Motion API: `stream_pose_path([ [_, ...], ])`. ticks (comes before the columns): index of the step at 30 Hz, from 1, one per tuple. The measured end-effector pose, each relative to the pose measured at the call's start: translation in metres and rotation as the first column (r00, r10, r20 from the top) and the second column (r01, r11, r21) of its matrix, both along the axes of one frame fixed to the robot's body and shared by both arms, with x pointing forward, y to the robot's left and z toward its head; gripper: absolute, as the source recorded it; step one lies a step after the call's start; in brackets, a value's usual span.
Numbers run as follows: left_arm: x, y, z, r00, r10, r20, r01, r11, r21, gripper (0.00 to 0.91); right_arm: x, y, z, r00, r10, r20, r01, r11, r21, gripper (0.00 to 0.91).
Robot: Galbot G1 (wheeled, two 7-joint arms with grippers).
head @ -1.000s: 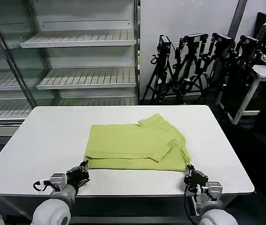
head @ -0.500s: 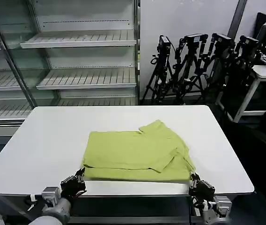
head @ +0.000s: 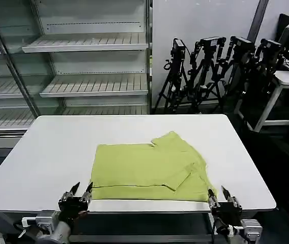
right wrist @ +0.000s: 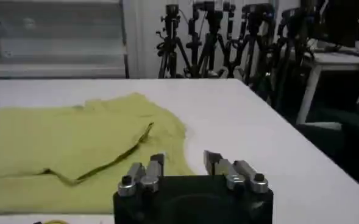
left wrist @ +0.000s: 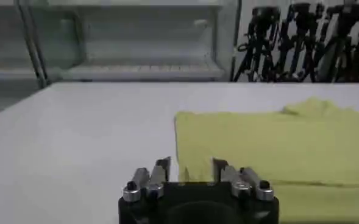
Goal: Fold and organize the clothes.
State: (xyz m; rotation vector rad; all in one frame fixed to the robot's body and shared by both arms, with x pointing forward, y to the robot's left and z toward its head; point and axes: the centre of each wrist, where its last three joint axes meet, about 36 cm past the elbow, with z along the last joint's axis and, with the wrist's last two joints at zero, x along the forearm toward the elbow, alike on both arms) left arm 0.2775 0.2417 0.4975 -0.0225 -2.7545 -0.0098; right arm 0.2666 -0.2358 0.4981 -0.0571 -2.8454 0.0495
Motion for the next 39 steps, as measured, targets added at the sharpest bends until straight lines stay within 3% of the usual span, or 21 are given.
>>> stream_pose_path([
  [8,0.025,-0.001,0.000,0.999,-0.028,0.023,0.029,1.000,-0.012,0.907,0.046,0.009,-0.002,0.999,0.011,0.045,-0.012,1.000,0.014,0.907],
  [23,0.104,-0.012,-0.019,0.997,-0.077,0.020,0.077,0.997,0.000,0.907,0.156,0.028,-0.011,0.997,0.047,0.054,-0.049,0.998,0.036,0.907],
  [39,0.191,-0.029,-0.039,0.997,-0.078,-0.015,0.078,0.997,0.028,0.907,0.254,0.046,-0.020,0.999,0.049,-0.016,-0.048,0.997,0.068,0.907],
])
